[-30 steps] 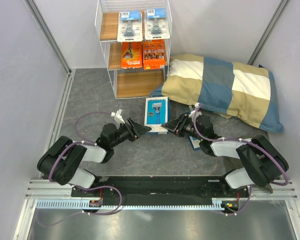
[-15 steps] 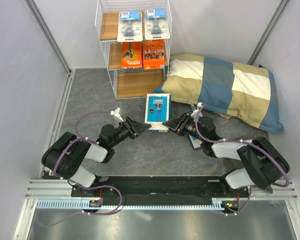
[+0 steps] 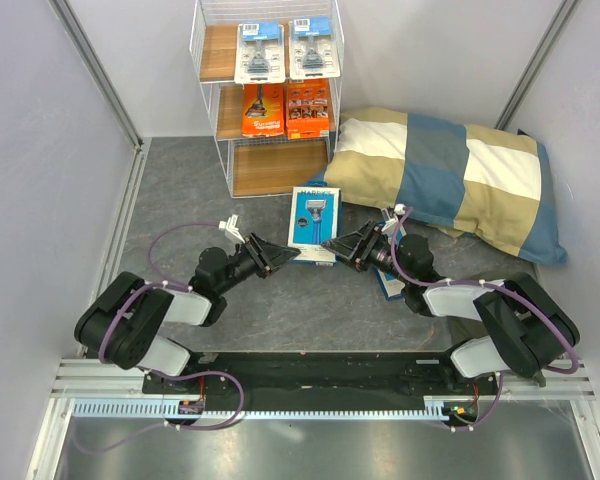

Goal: Place and organize the shaving razors onto the shelf

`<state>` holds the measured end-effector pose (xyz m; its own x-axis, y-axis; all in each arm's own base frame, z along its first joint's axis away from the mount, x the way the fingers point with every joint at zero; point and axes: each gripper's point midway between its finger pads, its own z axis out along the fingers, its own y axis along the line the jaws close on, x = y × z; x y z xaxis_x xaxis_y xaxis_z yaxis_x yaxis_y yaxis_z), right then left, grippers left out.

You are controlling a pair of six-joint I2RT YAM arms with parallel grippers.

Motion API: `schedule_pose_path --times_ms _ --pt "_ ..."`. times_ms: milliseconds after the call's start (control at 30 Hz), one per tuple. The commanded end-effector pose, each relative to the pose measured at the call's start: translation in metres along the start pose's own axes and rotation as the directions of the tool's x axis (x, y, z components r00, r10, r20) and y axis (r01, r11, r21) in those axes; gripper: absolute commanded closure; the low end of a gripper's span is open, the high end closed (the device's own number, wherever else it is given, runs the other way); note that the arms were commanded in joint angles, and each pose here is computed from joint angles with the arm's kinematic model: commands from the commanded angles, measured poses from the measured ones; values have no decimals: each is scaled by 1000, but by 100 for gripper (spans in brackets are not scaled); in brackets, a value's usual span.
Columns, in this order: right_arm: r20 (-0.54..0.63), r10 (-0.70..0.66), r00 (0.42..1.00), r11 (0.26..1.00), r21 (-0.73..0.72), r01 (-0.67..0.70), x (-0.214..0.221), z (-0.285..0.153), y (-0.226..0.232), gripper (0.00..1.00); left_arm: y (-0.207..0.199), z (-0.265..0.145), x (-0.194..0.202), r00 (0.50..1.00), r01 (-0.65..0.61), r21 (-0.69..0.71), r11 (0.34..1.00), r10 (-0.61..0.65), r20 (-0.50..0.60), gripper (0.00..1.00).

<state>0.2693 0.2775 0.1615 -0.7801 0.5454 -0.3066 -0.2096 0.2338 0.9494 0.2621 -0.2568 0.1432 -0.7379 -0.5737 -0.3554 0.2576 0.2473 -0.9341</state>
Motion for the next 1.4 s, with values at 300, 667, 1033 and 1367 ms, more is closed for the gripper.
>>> schedule_pose_path --times_ms 300,667,1033,1367 --pt "1 -32 999 993 -112 32 -10 7 17 22 -41 -18 26 943 -171 183 968 214 -254 98" --pt "23 -38 999 984 -172 42 -20 1 29 59 -42 -21 29 925 -207 179 962 252 -284 82" --pt "237 -43 971 980 -177 86 -55 -33 42 68 -43 -19 14 964 -188 149 971 211 -162 9" --pt "413 -101 905 979 -121 164 -82 -55 60 76 -66 -8 17 984 -121 292 949 154 -93 6"
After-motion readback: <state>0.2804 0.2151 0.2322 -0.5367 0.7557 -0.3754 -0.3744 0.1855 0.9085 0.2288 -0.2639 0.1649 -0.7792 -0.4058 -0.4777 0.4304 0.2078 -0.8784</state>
